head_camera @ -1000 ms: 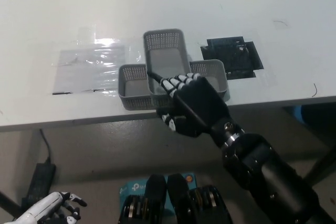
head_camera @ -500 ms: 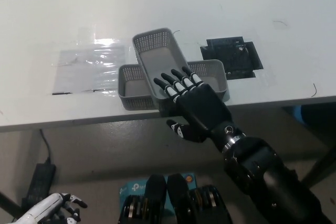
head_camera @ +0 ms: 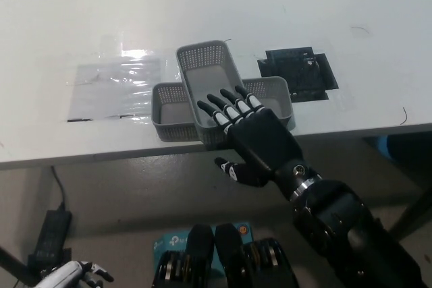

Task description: The robot uses its right hand to pick up the grey box kept on the middle on the desk and place it on top of another box next to it in a right angle

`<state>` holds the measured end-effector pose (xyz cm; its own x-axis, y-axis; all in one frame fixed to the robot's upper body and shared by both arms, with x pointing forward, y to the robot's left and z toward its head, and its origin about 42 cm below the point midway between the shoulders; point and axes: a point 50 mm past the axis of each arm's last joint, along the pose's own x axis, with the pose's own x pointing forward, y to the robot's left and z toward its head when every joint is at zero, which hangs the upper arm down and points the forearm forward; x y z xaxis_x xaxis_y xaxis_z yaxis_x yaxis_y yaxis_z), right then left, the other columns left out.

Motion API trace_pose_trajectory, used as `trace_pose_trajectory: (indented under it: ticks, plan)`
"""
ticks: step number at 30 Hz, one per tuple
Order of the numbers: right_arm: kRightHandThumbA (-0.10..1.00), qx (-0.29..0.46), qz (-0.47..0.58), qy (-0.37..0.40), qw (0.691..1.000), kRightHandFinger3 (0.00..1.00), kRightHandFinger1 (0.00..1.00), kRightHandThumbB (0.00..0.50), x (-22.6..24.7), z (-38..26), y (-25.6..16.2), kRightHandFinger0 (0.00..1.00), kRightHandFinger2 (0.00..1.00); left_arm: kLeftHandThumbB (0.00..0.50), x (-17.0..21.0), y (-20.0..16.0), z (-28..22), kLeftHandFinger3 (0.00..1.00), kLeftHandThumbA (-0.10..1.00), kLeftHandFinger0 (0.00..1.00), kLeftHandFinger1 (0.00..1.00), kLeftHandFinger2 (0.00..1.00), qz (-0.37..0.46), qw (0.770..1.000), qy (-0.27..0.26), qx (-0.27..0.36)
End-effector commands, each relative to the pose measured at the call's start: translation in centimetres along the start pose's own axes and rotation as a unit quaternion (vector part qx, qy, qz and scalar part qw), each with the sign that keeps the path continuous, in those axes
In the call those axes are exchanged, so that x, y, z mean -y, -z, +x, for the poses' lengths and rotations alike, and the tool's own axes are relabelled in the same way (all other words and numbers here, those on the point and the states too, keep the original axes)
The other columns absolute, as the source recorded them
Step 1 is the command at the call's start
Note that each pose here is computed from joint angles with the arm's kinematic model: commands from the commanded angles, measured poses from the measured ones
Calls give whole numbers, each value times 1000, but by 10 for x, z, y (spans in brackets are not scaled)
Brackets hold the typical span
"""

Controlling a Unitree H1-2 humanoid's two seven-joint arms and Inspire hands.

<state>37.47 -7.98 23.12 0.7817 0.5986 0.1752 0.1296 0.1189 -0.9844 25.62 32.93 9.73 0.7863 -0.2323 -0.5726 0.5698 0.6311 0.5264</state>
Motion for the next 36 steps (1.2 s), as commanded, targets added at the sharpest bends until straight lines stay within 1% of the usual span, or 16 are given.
trace_pose_trajectory:
  ticks: [1, 5, 10, 16, 17, 18, 20, 24, 25, 26, 28, 30, 31, 33, 35, 36]
  plan:
    - [765, 2, -21, 43, 999, 1000, 1000, 461, 35, 9, 1, 1000, 1000, 319, -6, -1, -3, 659, 298, 408, 435, 572, 21, 1000, -15, 9]
    - [851, 11, -30, 63, 997, 1000, 1000, 500, 54, 16, 1, 1000, 1000, 323, -6, 0, -3, 647, 313, 396, 426, 555, 22, 1000, -13, 5]
    - [801, 17, -16, 74, 997, 1000, 1000, 500, 73, 22, 3, 1000, 1000, 324, -5, 0, -2, 664, 327, 436, 462, 586, 18, 1000, -12, 3]
    - [755, 21, -12, 84, 996, 1000, 1000, 493, 84, 14, 3, 1000, 1000, 325, -6, 0, -2, 659, 299, 391, 431, 568, 14, 1000, -14, 7]
    - [735, 24, -11, 89, 996, 1000, 1000, 469, 86, 11, 3, 1000, 1000, 321, -6, 0, -2, 665, 315, 425, 457, 589, 19, 1000, -14, 8]
    - [655, 24, -7, 97, 995, 1000, 1000, 386, 97, -3, 3, 1000, 1000, 327, -7, 0, -2, 671, 331, 457, 481, 604, 23, 1000, -14, 4]
    - [549, 20, 2, 112, 993, 1000, 1000, 353, 104, -16, 4, 1000, 1000, 324, -6, 1, -2, 665, 318, 464, 484, 617, 19, 1000, -14, 7]
    - [506, 11, 42, 153, 987, 1000, 1000, 278, 125, -52, 7, 1000, 1000, 324, -8, 3, -4, 652, 303, 421, 449, 580, 16, 1000, -18, 6]
    - [538, -5, 56, 159, 986, 1000, 1000, 236, 132, -65, 9, 909, 1000, 324, -8, 2, -4, 649, 301, 413, 445, 575, 18, 1000, -20, 5]
    - [540, -11, 64, 165, 984, 1000, 1000, 237, 134, -72, 11, 830, 1000, 324, -8, 2, -5, 648, 298, 414, 447, 576, 15, 1000, -20, 7]
    - [512, -31, 84, 180, 980, 1000, 983, 192, 140, -89, 16, 412, 1000, 336, -9, 2, -5, 675, 316, 444, 469, 595, 19, 1000, -21, 3]
    - [430, -48, 113, 205, 971, 1000, 745, 160, 140, -104, 26, 293, 985, 339, -10, 2, -5, 659, 301, 427, 453, 587, 12, 1000, -21, 3]
    - [387, -58, 120, 222, 966, 1000, 620, 176, 137, -108, 31, 236, 862, 345, -10, 2, -5, 655, 304, 417, 445, 579, 13, 1000, -22, 2]
    - [380, -69, 124, 230, 963, 950, 513, 156, 132, -115, 37, 212, 743, 343, -10, 1, -6, 653, 302, 418, 446, 574, 13, 1000, -22, 3]
    - [248, -101, 154, 252, 950, 840, 210, 164, 117, -126, 49, 9, 460, 335, -10, 0, -6, 649, 320, 424, 457, 579, 17, 1000, -22, 4]
    - [245, -121, 166, 253, 946, 826, 143, 164, 109, -132, 54, 0, 401, 335, -10, 1, -6, 654, 321, 440, 468, 592, 19, 1000, -22, 6]
